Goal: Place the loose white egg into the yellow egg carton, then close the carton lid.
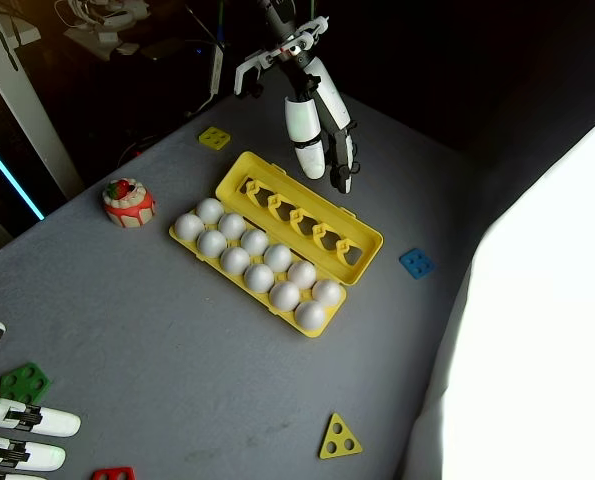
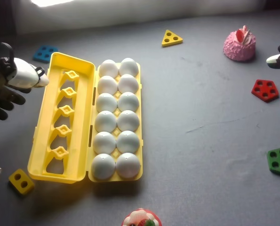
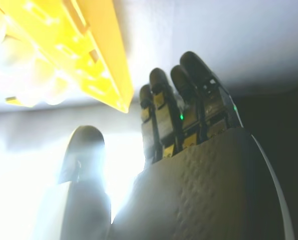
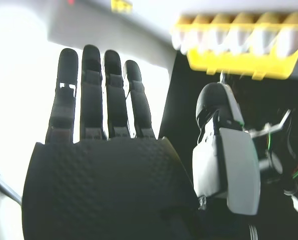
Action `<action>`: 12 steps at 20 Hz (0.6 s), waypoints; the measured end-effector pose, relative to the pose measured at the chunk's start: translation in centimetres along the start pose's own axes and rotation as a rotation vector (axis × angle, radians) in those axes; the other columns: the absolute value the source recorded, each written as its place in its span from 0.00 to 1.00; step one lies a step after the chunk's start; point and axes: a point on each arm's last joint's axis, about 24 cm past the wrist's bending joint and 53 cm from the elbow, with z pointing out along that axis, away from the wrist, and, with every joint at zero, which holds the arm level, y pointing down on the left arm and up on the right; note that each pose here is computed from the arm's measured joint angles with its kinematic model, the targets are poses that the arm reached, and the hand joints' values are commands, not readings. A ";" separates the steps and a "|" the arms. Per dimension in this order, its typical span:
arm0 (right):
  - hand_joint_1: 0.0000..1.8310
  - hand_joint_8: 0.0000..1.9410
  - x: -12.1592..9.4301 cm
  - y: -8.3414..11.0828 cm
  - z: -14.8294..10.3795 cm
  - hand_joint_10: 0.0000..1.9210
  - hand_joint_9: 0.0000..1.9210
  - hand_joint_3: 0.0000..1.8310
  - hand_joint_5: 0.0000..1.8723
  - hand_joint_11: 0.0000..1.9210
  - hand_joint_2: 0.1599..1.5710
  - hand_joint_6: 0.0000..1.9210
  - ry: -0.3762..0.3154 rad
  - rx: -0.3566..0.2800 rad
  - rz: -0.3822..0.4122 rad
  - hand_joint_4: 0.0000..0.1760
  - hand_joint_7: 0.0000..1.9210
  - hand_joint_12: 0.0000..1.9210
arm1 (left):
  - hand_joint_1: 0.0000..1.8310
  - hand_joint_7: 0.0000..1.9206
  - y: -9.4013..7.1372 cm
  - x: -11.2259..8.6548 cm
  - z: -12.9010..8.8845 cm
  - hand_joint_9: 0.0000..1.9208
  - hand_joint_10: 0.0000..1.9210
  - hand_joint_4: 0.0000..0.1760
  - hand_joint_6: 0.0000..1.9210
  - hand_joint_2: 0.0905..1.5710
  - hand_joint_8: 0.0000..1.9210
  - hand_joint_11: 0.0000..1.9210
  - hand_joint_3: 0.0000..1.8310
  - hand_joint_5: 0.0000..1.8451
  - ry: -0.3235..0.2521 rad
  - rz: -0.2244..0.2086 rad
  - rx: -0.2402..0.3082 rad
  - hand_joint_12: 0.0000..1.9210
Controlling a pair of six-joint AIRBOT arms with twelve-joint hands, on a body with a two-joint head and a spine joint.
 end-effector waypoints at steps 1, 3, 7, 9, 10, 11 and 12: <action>0.10 0.00 -0.1 0.0 0.0 0.00 0.20 0.00 0.17 0.00 0.73 0.00 -0.005 -0.002 -0.010 0.00 0.21 0.52 | 0.18 0.19 0.2 0.2 0.2 0.01 0.49 0.12 0.05 0.88 0.08 0.00 0.00 0.18 0.001 -0.015 -0.002 0.72; 0.09 0.00 0.1 0.2 0.1 0.00 0.20 0.00 0.17 0.00 0.73 0.00 -0.004 -0.006 -0.016 0.00 0.22 0.53 | 0.14 0.18 0.8 0.3 0.4 0.00 0.49 0.16 0.05 0.89 0.09 0.00 0.00 0.16 -0.001 -0.034 -0.013 0.72; 0.08 0.00 0.6 0.6 0.5 0.00 0.20 0.00 0.16 0.00 0.73 0.00 0.005 -0.016 -0.014 0.00 0.21 0.55 | 0.17 0.13 1.9 0.6 0.8 0.00 0.54 0.13 0.09 0.88 0.26 0.00 0.00 0.15 -0.006 -0.079 -0.031 0.74; 0.09 0.00 0.6 0.7 0.5 0.00 0.19 0.00 0.16 0.00 0.73 0.00 0.001 -0.020 -0.014 0.00 0.20 0.56 | 0.16 0.11 2.3 0.5 0.9 0.00 0.53 0.11 0.12 0.88 0.30 0.00 0.00 0.15 -0.010 -0.094 -0.040 0.77; 0.09 0.00 0.6 0.7 0.5 0.00 0.19 0.00 0.16 0.00 0.73 0.00 0.001 -0.021 -0.014 0.00 0.20 0.56 | 0.16 0.11 2.3 0.4 0.9 0.00 0.53 0.11 0.12 0.88 0.30 0.00 0.00 0.15 -0.013 -0.103 -0.040 0.77; 0.09 0.00 0.6 0.8 0.6 0.00 0.19 0.00 0.15 0.00 0.73 0.00 0.002 -0.022 -0.015 0.00 0.20 0.56 | 0.18 0.10 2.3 0.3 1.0 0.00 0.53 0.08 0.13 0.88 0.30 0.00 0.00 0.15 -0.018 -0.105 -0.035 0.77; 0.08 0.00 0.6 0.8 0.6 0.00 0.18 0.00 0.15 0.00 0.73 0.00 0.002 -0.023 -0.016 0.00 0.20 0.56 | 0.18 0.09 2.5 0.2 1.0 0.00 0.54 0.12 0.16 0.87 0.32 0.00 0.00 0.14 -0.020 -0.121 -0.041 0.77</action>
